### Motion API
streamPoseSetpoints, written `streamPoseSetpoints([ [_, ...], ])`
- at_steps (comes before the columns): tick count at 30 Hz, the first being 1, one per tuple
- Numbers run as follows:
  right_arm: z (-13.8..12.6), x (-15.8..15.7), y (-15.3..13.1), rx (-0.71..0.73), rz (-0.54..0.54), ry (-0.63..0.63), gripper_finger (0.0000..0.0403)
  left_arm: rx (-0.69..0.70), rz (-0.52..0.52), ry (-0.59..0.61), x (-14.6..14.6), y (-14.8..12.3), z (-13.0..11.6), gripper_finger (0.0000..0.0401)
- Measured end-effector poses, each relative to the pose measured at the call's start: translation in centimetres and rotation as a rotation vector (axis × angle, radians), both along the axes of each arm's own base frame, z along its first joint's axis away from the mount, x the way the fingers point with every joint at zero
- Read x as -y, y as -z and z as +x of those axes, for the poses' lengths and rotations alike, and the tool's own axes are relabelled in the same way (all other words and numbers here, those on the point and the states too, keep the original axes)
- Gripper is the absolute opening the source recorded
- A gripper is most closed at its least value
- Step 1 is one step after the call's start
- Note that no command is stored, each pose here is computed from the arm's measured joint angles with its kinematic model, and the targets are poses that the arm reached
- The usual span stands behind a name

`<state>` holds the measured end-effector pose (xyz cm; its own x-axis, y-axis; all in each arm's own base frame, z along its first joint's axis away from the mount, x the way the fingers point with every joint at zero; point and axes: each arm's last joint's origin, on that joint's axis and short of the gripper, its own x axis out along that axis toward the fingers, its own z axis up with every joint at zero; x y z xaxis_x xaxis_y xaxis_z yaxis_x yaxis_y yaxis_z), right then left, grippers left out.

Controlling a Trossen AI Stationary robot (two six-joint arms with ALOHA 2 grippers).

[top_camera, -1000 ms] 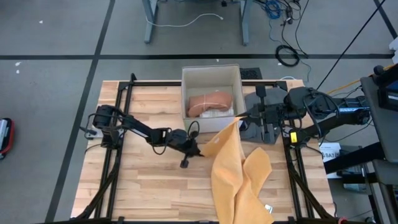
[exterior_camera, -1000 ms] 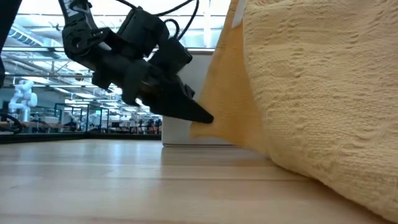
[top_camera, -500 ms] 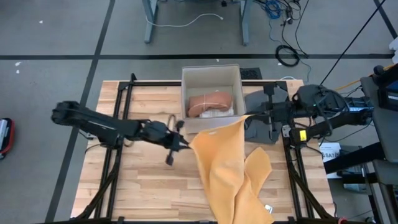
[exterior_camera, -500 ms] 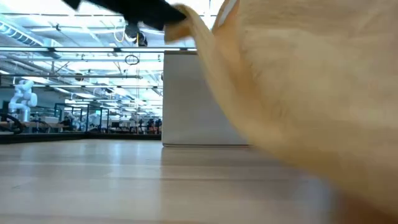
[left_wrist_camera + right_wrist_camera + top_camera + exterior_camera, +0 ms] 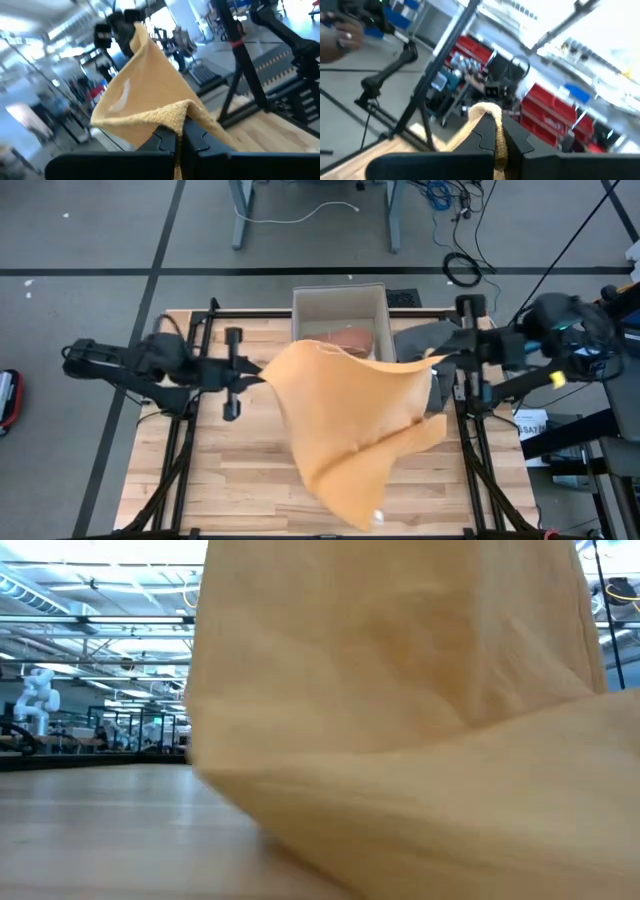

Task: Fold towel
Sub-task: Fold the orange towel

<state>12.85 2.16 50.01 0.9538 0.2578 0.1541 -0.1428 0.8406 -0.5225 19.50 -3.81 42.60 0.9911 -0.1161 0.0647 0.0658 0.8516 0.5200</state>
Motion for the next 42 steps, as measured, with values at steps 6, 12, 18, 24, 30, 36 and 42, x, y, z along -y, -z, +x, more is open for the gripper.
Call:
streamPoseSetpoints([
  [6,-2.2,0.3,-2.7,0.097,-0.032,-0.005,0.0000,0.100,0.084,-0.097,-0.1,-3.2,-1.4,0.0001],
  [12,-3.6,0.6,-4.3,0.116,-0.076,0.059,0.0000,0.136,0.161,-0.341,-0.9,-5.2,-2.4,0.0000],
  [18,-4.6,0.9,-6.1,0.117,-0.123,0.129,0.0000,0.179,0.198,-0.435,-1.7,-7.2,-3.4,0.0000],
  [24,-5.9,1.3,-8.0,0.133,-0.155,0.200,0.0000,0.222,0.214,-0.496,-2.5,-8.8,-4.2,0.0000],
  [30,-6.6,1.4,-9.6,0.142,-0.171,0.204,0.0000,0.270,0.241,-0.517,-2.7,-10.7,-4.9,0.0000],
  [36,-6.5,1.4,-10.1,0.152,-0.176,0.196,0.0000,0.309,0.237,-0.502,-2.3,-12.2,-5.0,0.0000],
  [42,-6.1,1.1,-9.3,0.055,-0.142,0.095,0.0000,0.313,0.212,-0.386,-1.4,-12.2,-5.0,0.0000],
])
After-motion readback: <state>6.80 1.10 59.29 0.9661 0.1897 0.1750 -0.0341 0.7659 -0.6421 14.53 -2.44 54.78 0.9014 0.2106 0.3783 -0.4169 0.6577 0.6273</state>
